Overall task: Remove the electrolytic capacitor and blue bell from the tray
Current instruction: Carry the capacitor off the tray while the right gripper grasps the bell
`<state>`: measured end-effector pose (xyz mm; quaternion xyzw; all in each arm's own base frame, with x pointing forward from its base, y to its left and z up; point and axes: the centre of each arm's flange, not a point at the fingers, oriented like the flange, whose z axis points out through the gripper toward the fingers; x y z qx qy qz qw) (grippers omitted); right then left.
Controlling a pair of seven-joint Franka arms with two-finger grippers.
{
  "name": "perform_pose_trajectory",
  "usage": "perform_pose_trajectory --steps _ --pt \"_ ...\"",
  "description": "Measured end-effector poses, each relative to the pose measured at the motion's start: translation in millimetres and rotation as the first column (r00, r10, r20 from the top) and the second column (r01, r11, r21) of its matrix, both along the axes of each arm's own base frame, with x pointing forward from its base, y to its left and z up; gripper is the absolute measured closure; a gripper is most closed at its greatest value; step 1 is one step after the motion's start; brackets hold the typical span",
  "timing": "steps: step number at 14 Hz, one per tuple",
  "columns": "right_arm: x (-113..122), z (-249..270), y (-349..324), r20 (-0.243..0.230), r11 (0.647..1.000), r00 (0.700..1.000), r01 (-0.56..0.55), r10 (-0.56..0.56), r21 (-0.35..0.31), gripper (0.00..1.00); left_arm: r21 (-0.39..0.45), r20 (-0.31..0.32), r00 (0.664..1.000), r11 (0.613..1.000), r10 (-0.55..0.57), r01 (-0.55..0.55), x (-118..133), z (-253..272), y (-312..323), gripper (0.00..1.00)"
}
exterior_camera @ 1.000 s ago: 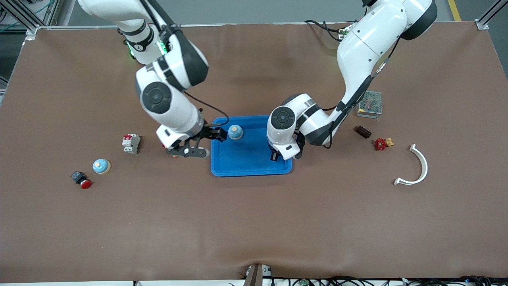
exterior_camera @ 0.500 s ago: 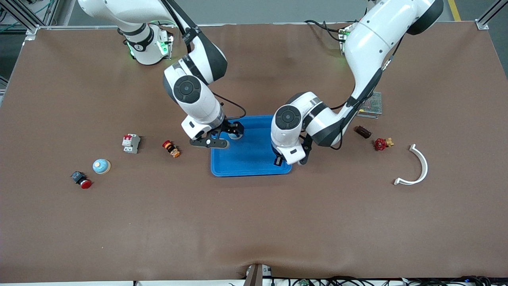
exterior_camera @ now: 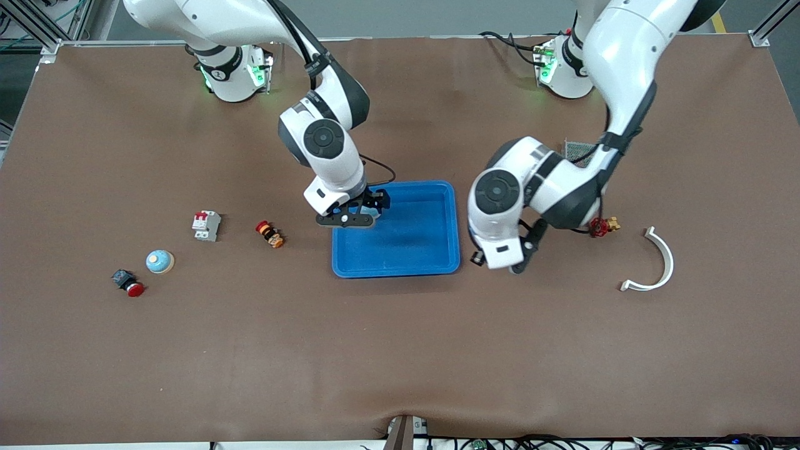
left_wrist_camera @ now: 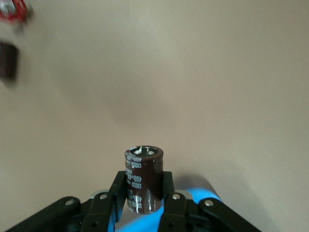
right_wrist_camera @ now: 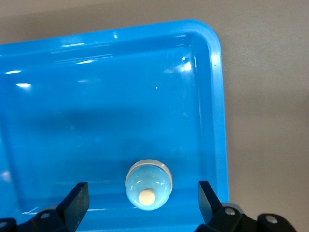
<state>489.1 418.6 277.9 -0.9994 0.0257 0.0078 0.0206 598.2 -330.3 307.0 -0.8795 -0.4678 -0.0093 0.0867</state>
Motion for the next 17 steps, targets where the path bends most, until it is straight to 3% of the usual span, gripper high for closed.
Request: perform_pose_trajectory --steps 7,12,17 --pt "-9 -25 8 -0.001 0.999 1.0 -0.028 0.028 -0.036 0.0 0.001 -0.127 0.984 0.992 -0.124 0.126 36 -16 156 0.66" --pt "-18 -43 14 0.001 0.998 0.999 -0.049 0.049 -0.038 0.0 0.006 -0.221 0.955 0.979 -0.196 0.202 33 -50 254 0.66" --pt "-28 -58 12 0.016 0.998 0.998 -0.062 0.062 -0.031 0.0 0.048 -0.226 0.949 0.97 -0.221 0.238 20 -77 295 0.66"
